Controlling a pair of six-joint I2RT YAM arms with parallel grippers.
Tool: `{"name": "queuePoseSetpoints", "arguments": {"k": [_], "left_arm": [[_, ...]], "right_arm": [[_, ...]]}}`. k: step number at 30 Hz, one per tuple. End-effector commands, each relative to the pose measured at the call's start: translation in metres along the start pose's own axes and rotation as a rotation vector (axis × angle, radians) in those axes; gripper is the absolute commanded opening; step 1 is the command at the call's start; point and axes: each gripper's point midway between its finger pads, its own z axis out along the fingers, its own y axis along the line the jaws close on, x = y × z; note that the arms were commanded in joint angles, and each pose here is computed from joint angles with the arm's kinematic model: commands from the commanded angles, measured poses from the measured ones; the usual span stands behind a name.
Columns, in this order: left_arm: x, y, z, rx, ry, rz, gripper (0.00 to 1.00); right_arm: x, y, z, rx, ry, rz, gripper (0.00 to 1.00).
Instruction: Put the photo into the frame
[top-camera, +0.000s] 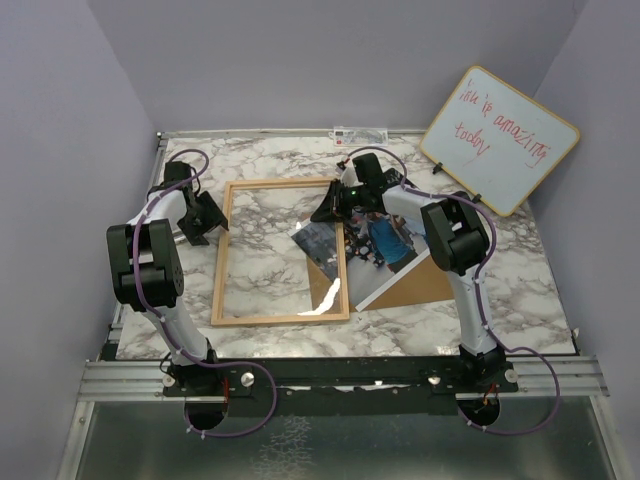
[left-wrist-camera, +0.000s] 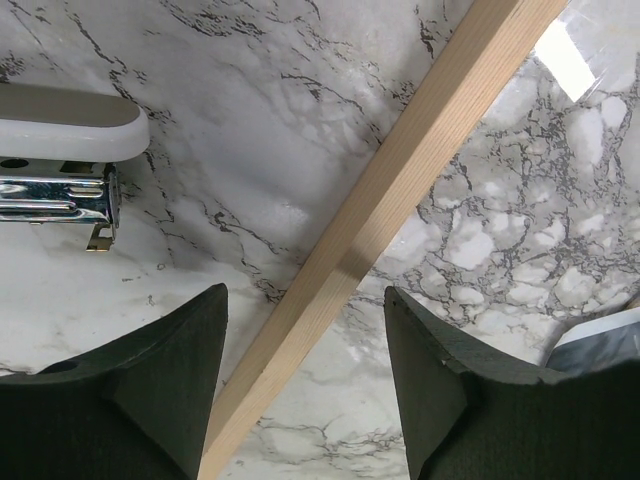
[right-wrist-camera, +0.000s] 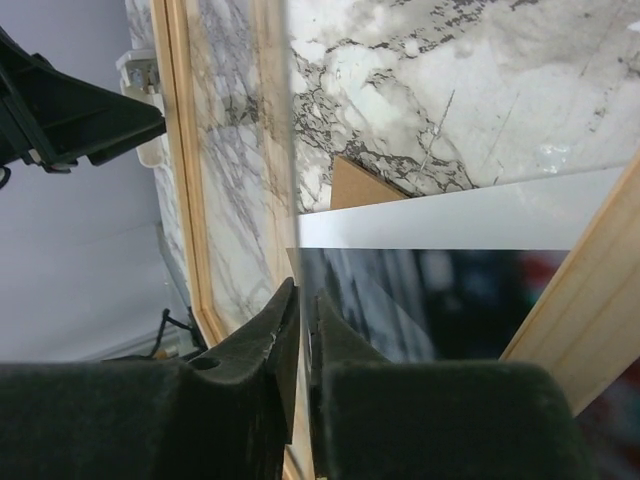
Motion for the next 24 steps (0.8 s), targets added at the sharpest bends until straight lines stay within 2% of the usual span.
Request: {"name": "queuePoseSetpoints", "arguments": {"k": [1, 4, 8, 16, 24], "left_arm": [[-0.006, -0.007, 0.0, 0.01, -0.01, 0.007, 0.64], [-0.007, -0.008, 0.0, 0.011, -0.011, 0.01, 0.64], [-0.011, -0.01, 0.0, 0.015, -0.016, 0.011, 0.64], [-0.012, -0.011, 0.004, 0.004, -0.019, 0.023, 0.47], [-0.007, -0.009, 0.011, -0.014, -0.008, 0.035, 0.41]], "right_arm": [[0.008, 0.007, -0.002, -0.01, 0.025, 0.019, 0.07], [0.013, 0.005, -0.001, -0.012, 0.044, 0.02, 0.01], [0.018, 0.003, -0.001, -0.011, 0.08, 0.024, 0.01], [0.019, 0.013, -0.001, -0.044, 0.137, 0.045, 0.01], [0.023, 0.013, 0.002, -0.067, 0.164, 0.069, 0.01]]}}
